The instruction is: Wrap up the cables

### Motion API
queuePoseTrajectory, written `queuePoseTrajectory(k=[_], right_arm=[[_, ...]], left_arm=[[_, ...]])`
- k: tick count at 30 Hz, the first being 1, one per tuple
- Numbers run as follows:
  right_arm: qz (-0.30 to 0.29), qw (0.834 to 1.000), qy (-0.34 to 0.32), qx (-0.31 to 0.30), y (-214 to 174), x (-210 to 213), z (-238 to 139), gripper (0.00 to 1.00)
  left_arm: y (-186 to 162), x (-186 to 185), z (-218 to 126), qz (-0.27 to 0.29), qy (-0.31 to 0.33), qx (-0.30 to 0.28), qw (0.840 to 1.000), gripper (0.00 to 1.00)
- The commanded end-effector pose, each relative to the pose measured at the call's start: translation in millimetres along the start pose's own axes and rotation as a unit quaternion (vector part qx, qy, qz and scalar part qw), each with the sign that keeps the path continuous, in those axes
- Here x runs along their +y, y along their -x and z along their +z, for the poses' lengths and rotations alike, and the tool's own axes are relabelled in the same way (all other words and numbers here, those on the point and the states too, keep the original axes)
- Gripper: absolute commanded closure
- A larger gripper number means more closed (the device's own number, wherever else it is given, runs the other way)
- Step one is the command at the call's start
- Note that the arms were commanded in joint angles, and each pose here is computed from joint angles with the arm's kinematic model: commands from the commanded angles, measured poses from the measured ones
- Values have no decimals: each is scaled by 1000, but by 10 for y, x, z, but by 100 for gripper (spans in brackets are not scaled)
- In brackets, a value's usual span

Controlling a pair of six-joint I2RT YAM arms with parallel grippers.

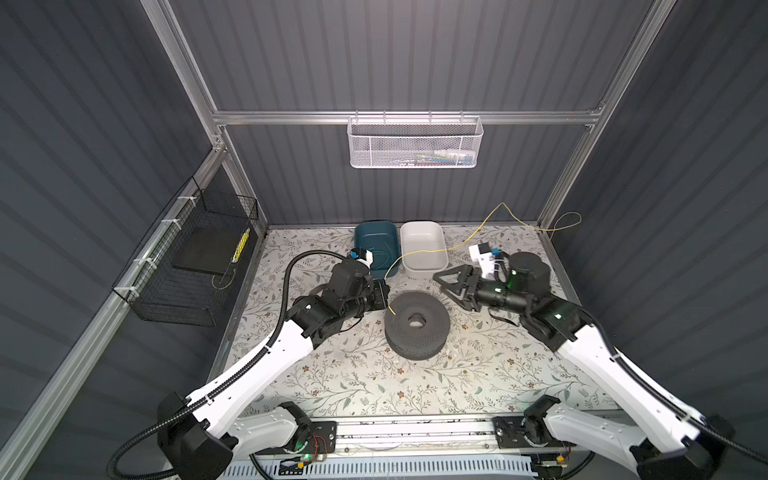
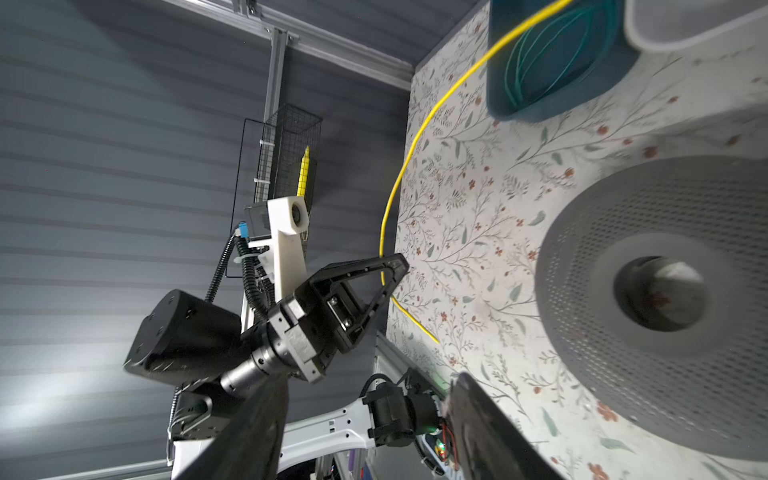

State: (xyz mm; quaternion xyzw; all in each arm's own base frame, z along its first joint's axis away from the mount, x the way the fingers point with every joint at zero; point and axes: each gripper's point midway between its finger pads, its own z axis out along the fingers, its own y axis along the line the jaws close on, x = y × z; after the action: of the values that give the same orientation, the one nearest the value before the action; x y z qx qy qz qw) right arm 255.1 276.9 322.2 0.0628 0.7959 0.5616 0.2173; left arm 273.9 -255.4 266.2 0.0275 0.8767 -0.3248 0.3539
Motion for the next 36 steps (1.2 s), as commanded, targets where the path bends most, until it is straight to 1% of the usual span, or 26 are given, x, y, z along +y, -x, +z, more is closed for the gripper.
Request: queuePoseTrajectory(k=[1, 2, 6, 9, 11, 12, 15, 19, 23, 24, 25, 26, 27, 28, 29, 31, 33, 36], right_arm=[[-3, 1000, 18, -17, 112, 201, 307, 43], [-1, 1000, 17, -13, 109, 206, 394, 47], [6, 1000, 13, -11, 124, 173, 606, 57], [14, 1000, 18, -4, 119, 166, 697, 60], [18, 1000, 9, -1, 113, 111, 750, 64], [20, 1000, 9, 0, 115, 100, 770, 69], [24, 1000, 5, 1, 106, 70, 805, 86], [23, 1000, -5, -9, 124, 50, 767, 100], [13, 1000, -10, -13, 125, 65, 752, 100], [13, 1000, -11, -15, 127, 64, 741, 100], [13, 1000, -7, -17, 121, 94, 720, 100], [10, 999, -13, -35, 168, 85, 697, 100], [8, 999, -13, -42, 175, 91, 676, 100], [6, 999, -15, -48, 181, 93, 659, 100], [7, 998, -16, -54, 193, 89, 639, 100], [10, 998, -16, -66, 207, 78, 606, 100], [15, 997, -18, -76, 214, 51, 580, 100], [27, 996, -10, -78, 195, 52, 598, 100]], left_arm=[[98, -290, -50, 20, -51, -8, 998, 100], [87, -325, -52, 25, -58, -5, 998, 100], [36, -425, -74, 43, -79, 6, 996, 100], [-14, -464, -86, 50, -91, 16, 994, 100], [-26, -488, -100, 52, -99, 18, 994, 100], [-28, -500, -107, 53, -102, 18, 993, 100], [-42, -519, -132, 59, -109, 20, 992, 100], [-132, -525, -149, 65, -123, 33, 990, 100], [-188, -463, -195, 71, -120, 30, 990, 100], [-193, -447, -212, 72, -119, 28, 990, 96], [-207, -436, -242, 73, -119, 27, 990, 81], [-233, -430, -273, 77, -123, 28, 989, 64], [-259, -407, -295, 80, -124, 27, 989, 54], [-285, -376, -331, 83, -124, 22, 989, 46], [-318, -346, -370, 84, -128, 16, 988, 42], [-328, -284, -439, 71, -134, -10, 988, 39], [-328, -275, -508, 61, -152, -34, 986, 39], [-326, -305, -546, 51, -173, -49, 982, 39]])
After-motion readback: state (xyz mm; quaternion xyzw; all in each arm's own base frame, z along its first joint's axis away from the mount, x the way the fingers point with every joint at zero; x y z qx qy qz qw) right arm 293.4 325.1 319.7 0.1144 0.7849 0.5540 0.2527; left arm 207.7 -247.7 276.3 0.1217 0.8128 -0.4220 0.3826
